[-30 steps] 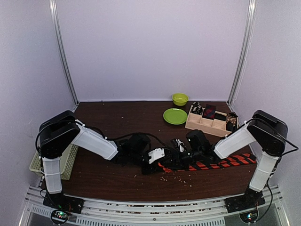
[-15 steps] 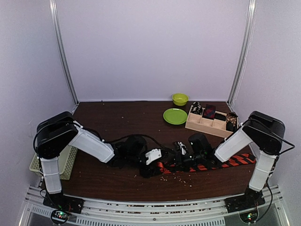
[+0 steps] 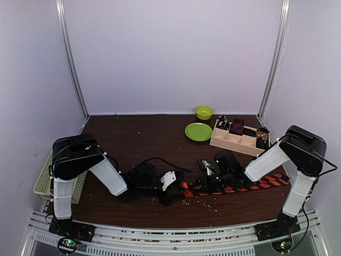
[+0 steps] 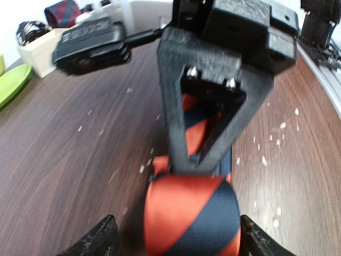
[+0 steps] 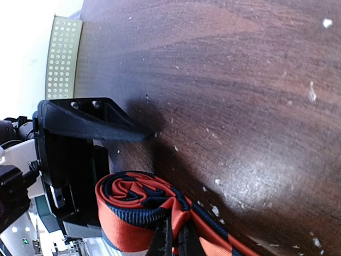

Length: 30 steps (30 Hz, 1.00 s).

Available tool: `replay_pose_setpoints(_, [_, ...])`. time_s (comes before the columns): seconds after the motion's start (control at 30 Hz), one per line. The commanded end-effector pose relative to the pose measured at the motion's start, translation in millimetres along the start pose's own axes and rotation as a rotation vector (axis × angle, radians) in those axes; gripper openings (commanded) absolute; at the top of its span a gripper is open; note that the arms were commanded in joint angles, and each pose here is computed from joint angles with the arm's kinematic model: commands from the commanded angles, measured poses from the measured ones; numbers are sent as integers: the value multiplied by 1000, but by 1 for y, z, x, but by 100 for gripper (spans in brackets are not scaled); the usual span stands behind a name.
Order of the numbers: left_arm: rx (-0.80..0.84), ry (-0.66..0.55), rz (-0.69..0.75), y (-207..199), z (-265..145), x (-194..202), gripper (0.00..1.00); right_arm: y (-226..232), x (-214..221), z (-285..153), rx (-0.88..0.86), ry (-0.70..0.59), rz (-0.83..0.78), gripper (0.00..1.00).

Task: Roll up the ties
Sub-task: Roll the tie at the center of the board.

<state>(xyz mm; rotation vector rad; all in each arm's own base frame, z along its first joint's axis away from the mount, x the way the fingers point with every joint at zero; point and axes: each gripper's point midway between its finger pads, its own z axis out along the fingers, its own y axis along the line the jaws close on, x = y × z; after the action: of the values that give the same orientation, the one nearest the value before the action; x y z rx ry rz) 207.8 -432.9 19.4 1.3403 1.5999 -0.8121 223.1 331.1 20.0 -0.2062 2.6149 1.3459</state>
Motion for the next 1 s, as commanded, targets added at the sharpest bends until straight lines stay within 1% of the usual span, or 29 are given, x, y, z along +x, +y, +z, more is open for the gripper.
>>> replay_pose_setpoints(0.0, [56, -72, -33, -9, 20, -7, 74, -67, 35, -4, 262, 85, 76, 0])
replay_pose_setpoints(0.07, [73, -75, -45, -11, 27, -6, 70, -66, 36, -4, 256, 85, 77, 0])
replay_pose_setpoints(0.13, [90, -45, -45, -13, 33, -1, 60, -60, 36, -4, 231, 85, 76, 0])
replay_pose_setpoints(0.2, [103, 19, -34, -15, 35, 7, 48, -51, 34, -4, 201, 81, 71, 0])
replay_pose_setpoints(0.23, [114, 69, -31, -17, 33, 15, 43, -47, 33, -5, 188, 80, 70, 0])
replay_pose_setpoints(0.3, [136, 147, -6, -22, 26, 27, 37, -37, 28, -8, 159, 69, 59, 5])
replay_pose_setpoints(0.37, [166, 233, 26, -27, 18, 41, 34, -26, 22, -14, 126, 53, 42, 14])
replay_pose_setpoints(0.47, [173, 293, 60, -27, 12, 44, 32, -3, 5, -28, 70, 8, -3, 33])
replay_pose_setpoints(0.53, [186, 343, 77, -25, 12, 43, 32, 12, -4, -35, 46, -17, -31, 43])
replay_pose_setpoints(0.57, [191, 365, 84, -25, 12, 44, 32, 18, -7, -37, 31, -26, -34, 45])
replay_pose_setpoints(0.63, [196, 396, 100, -24, 11, 45, 32, 27, -11, -37, -2, -32, -28, 47])
replay_pose_setpoints(0.77, [199, 437, 106, -22, 10, 48, 32, 36, -11, -31, -79, -28, 24, 48])
replay_pose_setpoints(0.87, [198, 442, 104, -22, 9, 49, 33, 43, -11, -26, -135, -29, 56, 48])
replay_pose_setpoints(0.97, [202, 444, 101, -23, 9, 51, 33, 46, -9, -19, -151, -19, 61, 46])
